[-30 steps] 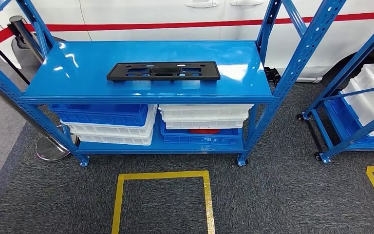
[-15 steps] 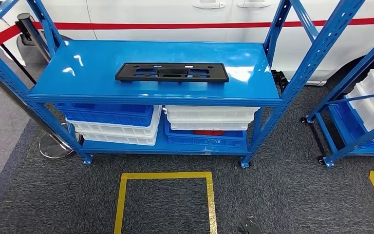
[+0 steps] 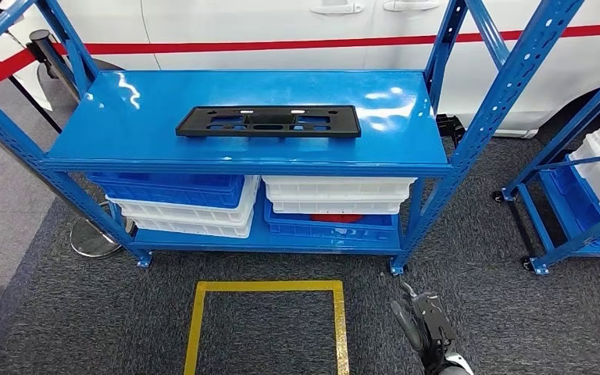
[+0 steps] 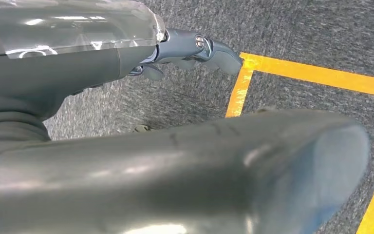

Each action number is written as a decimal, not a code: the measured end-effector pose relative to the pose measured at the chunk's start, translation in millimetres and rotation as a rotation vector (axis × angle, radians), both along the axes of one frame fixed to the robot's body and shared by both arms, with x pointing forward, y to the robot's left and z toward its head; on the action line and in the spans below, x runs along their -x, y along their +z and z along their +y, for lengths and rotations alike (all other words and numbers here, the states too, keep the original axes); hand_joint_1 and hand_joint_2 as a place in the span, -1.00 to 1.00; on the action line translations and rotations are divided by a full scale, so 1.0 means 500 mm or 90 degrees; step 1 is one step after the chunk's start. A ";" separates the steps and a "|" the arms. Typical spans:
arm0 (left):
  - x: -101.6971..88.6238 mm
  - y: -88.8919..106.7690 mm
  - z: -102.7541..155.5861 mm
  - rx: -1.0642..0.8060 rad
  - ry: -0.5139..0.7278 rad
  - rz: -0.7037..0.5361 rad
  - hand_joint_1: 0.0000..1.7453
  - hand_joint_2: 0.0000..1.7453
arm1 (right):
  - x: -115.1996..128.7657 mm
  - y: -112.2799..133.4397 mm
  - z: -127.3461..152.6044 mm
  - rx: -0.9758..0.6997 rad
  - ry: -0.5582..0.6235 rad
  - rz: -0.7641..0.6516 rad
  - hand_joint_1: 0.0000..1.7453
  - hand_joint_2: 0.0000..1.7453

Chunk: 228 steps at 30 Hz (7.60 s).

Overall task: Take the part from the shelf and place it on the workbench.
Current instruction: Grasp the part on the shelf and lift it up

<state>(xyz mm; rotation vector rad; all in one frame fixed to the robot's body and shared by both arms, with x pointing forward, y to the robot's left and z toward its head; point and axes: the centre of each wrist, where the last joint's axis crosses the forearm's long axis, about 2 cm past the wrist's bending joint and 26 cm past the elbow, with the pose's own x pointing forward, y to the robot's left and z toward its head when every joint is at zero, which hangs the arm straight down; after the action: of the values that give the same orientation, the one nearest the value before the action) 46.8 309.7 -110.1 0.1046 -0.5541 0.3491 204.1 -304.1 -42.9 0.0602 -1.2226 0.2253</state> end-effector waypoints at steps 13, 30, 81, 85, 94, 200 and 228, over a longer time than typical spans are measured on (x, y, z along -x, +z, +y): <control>-0.005 0.000 0.000 0.001 0.021 -0.011 -1.00 -1.00 | -0.150 0.187 0.025 -0.058 0.088 -0.322 -1.00 -1.00; -0.016 0.001 -0.007 0.006 0.042 -0.019 -1.00 -1.00 | -0.201 0.470 0.162 -0.254 0.333 -0.712 -1.00 -1.00; 0.027 -0.004 -0.005 -0.034 -0.028 0.047 -1.00 -1.00 | -0.100 0.428 0.207 0.070 0.277 -0.814 -1.00 1.00; 0.024 -0.004 -0.013 -0.027 -0.034 0.036 -1.00 -1.00 | -0.101 0.415 0.238 0.214 0.270 -0.841 -1.00 1.00; 0.023 -0.004 -0.019 -0.021 -0.045 0.024 -1.00 -1.00 | -0.125 0.398 0.326 0.456 0.300 -0.885 -1.00 1.00; 0.025 -0.003 0.013 0.029 0.007 -0.075 -1.00 1.00 | -0.282 0.350 0.219 0.535 0.090 -0.787 1.00 1.00; 0.004 -0.001 0.021 -0.004 0.033 -0.101 -1.00 1.00 | -0.159 0.591 0.308 -0.602 0.594 -0.640 1.00 1.00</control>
<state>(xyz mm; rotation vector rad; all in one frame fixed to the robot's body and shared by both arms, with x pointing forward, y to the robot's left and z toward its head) 44.9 320.3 -110.6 0.0975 -0.7105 0.4078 283.7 -150.3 252.6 1.5106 -2.1415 0.4931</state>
